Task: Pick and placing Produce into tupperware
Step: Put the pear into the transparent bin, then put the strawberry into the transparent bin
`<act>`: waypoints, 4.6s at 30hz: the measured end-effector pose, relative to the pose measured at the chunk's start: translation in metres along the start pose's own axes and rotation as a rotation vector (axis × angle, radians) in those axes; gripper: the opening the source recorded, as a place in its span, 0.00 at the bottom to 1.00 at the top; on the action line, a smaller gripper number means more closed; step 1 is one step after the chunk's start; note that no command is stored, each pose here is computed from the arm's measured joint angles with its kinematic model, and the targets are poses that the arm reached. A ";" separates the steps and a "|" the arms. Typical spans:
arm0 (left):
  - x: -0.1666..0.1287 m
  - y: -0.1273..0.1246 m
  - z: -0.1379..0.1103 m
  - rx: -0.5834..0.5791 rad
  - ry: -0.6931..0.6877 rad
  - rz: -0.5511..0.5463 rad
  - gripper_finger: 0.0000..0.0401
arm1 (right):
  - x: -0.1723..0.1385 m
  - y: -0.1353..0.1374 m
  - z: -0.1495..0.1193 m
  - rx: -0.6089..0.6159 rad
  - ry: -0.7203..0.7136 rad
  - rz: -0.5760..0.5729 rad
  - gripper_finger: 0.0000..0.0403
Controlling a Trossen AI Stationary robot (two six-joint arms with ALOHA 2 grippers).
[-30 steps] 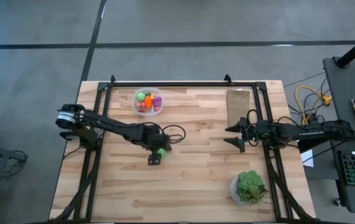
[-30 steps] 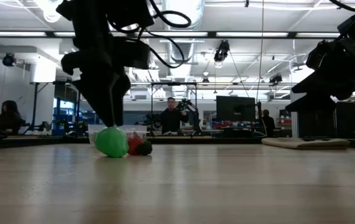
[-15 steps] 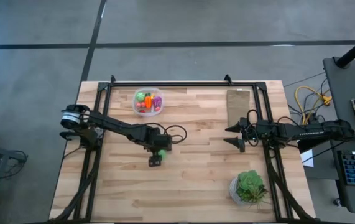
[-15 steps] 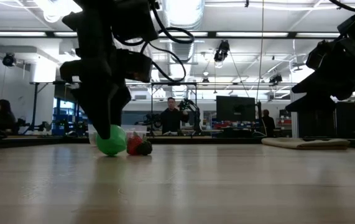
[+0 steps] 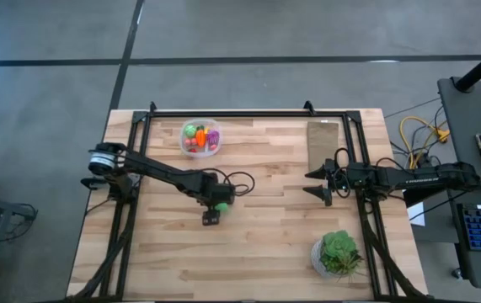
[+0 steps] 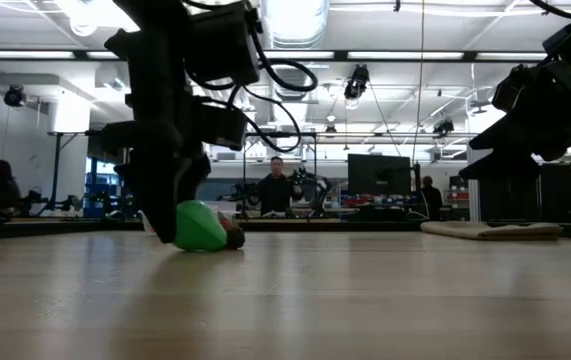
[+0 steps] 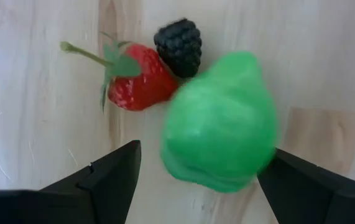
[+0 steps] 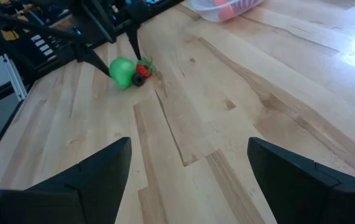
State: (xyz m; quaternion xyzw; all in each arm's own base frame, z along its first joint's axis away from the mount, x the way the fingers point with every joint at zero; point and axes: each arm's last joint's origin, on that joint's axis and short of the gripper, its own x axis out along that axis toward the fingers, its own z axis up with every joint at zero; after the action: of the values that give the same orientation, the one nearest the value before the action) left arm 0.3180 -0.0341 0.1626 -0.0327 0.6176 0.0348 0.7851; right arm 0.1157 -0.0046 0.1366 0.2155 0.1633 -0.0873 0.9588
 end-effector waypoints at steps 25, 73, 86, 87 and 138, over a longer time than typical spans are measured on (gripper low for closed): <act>0.002 0.004 0.009 -0.020 -0.090 0.057 0.71 | 0.000 0.000 0.000 0.000 0.000 0.000 0.78; -0.103 0.193 -0.053 -0.739 -0.101 0.296 0.47 | 0.000 0.000 0.000 0.000 0.000 0.000 0.78; -0.058 0.214 -0.035 -0.659 -0.089 0.240 0.47 | 0.000 0.000 0.000 0.000 0.000 0.000 0.78; -0.055 0.214 -0.035 -0.656 -0.076 0.228 0.47 | 0.000 0.000 0.000 0.000 0.000 0.000 0.78; -0.158 0.133 -0.035 -0.143 -0.487 0.073 0.71 | 0.000 0.000 0.000 0.000 0.000 0.000 0.78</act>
State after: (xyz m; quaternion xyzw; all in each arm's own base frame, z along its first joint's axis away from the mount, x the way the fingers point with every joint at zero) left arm 0.2347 0.0931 0.3069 -0.0565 0.4070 0.1136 0.9046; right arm 0.1157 -0.0045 0.1366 0.2156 0.1635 -0.0872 0.9588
